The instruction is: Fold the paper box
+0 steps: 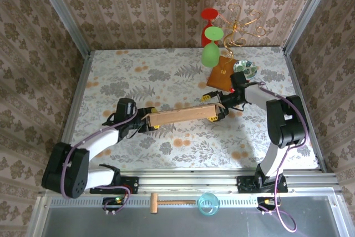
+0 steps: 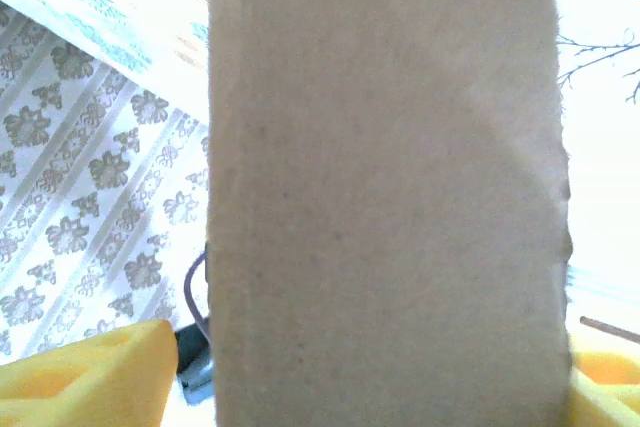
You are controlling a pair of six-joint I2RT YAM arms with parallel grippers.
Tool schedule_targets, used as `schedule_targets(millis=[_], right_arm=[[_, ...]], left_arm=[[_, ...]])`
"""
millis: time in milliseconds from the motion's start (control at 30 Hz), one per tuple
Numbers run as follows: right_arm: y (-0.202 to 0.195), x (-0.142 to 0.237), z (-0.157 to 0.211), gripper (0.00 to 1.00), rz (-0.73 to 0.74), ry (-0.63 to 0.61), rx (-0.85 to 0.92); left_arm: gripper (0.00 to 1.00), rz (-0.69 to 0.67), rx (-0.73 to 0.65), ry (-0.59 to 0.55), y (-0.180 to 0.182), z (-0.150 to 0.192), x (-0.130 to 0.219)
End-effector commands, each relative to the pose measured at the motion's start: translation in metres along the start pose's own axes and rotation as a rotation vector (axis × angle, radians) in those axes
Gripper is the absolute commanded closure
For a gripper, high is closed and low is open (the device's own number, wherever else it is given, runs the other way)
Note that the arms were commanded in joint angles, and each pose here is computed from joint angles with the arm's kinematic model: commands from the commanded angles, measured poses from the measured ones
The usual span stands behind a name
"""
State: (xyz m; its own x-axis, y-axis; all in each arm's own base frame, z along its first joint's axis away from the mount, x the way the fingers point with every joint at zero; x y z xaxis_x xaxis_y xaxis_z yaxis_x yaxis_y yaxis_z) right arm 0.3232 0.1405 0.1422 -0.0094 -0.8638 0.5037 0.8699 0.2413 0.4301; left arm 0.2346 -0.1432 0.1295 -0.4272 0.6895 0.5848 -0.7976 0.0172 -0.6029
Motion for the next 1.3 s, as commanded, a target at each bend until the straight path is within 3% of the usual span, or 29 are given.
schedule_targets(millis=[0,467,567,767,900,967,1133,1267], right_arm=[[0.006,0.019,0.015,0.17,0.025,-0.112,0.098],[0.01,0.084,0.056,0.13,0.024,-0.482,0.413],[0.011,0.103,0.071,0.19,0.013,-0.602,0.547],[0.014,0.125,0.103,0.44,0.084,-0.869,0.988],[0.013,0.1,0.133,0.49,0.216,-0.871,1.529],[0.012,0.09,0.142,0.47,0.257,-0.834,1.697],[0.028,0.069,0.133,0.5,0.397,-0.701,1.827],[0.046,0.052,0.126,0.47,0.429,-0.629,1.864]], left_arm=[[0.69,-0.071,0.18,-0.072,0.007,-0.001,0.017],[0.73,-0.154,0.241,-0.132,0.009,-0.016,0.045],[0.73,-0.161,0.245,-0.14,0.008,-0.018,0.046],[0.74,-0.16,0.251,-0.158,0.004,-0.022,0.049],[0.74,-0.167,0.251,-0.159,0.0,-0.027,0.052],[0.74,-0.18,0.253,-0.162,0.0,-0.029,0.054],[0.74,-0.207,0.26,-0.159,-0.002,-0.034,0.052],[0.74,-0.229,0.267,-0.155,-0.006,-0.04,0.048]])
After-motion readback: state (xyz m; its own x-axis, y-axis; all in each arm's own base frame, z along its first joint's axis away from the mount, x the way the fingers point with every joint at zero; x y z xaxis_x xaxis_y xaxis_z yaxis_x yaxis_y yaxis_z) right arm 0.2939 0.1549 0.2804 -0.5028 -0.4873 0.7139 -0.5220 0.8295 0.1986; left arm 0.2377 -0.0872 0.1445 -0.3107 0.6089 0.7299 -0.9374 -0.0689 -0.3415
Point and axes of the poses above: each hand's point on the last joint's axis, 136 mm out from that joint toward the fingers, its own x axis back along the fingers, its own y axis along the line the jaws close on, z = x × y, the point moved 7 cm from there along x, back along the fingers, and after that the axes turned 9 degrees about -x, right-handed, at the moved point
